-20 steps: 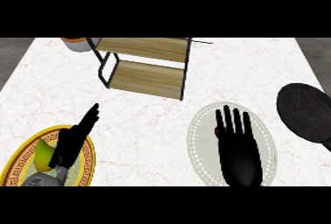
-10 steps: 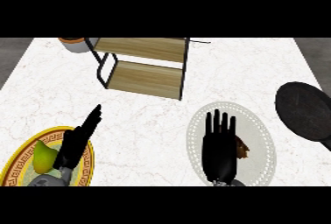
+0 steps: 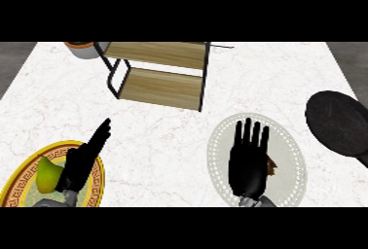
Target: Pick the sweet potato from the placemat and place it in the tiered shelf
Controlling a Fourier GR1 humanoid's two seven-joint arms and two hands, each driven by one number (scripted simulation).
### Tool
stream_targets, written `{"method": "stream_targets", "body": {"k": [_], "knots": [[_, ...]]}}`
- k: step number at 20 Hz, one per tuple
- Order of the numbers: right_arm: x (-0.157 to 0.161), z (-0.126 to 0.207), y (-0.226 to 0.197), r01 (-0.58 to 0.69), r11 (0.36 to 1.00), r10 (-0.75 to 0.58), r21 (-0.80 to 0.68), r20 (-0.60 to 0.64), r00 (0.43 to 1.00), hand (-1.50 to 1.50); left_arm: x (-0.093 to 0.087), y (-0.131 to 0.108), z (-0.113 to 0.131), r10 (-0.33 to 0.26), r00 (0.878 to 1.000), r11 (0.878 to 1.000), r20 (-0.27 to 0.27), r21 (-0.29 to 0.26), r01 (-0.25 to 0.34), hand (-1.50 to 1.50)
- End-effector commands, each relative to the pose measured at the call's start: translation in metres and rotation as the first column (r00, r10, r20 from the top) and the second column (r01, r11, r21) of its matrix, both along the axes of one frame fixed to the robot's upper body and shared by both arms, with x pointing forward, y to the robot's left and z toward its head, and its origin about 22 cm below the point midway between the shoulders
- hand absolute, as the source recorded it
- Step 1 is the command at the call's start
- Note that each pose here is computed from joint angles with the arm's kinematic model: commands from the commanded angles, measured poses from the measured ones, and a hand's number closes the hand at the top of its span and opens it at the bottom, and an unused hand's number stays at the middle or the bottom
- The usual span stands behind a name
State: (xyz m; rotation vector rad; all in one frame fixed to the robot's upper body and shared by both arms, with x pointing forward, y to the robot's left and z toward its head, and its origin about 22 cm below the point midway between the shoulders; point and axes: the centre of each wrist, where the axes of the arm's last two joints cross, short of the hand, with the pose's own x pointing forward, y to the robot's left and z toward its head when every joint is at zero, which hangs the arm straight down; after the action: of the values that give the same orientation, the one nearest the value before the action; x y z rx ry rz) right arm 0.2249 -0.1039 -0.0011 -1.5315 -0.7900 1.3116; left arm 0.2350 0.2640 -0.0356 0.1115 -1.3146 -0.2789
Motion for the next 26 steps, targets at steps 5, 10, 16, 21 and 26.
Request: {"method": "stream_targets", "body": {"k": [5, 10, 16, 21, 26], "knots": [[-0.008, -0.005, -0.003, 0.039, 0.998, -0.039, -0.041, -0.015, 0.999, -1.50, 0.001, -0.002, -0.012, -0.010, 1.000, 1.000, 0.000, -0.006, 0.010, 0.00], [0.011, -0.036, -0.019, 0.036, 0.999, -0.036, -0.037, -0.012, 0.999, -1.50, 0.005, -0.003, -0.003, -0.021, 1.000, 1.000, 0.000, 0.008, 0.021, 0.00], [0.032, -0.043, -0.026, 0.053, 0.996, -0.056, -0.069, -0.040, 0.998, -1.50, 0.015, 0.010, 0.015, -0.002, 1.000, 1.000, 0.004, 0.012, 0.002, 0.00], [0.043, -0.033, -0.027, 0.049, 0.997, -0.052, -0.059, -0.037, 0.998, -1.50, 0.006, 0.020, 0.002, -0.016, 1.000, 1.000, -0.007, 0.000, 0.016, 0.00], [0.048, -0.050, -0.058, -0.030, 0.995, 0.018, -0.098, -0.116, 0.993, 1.50, 0.000, -0.009, 0.006, -0.015, 1.000, 1.000, -0.010, -0.013, 0.015, 0.00]]}}
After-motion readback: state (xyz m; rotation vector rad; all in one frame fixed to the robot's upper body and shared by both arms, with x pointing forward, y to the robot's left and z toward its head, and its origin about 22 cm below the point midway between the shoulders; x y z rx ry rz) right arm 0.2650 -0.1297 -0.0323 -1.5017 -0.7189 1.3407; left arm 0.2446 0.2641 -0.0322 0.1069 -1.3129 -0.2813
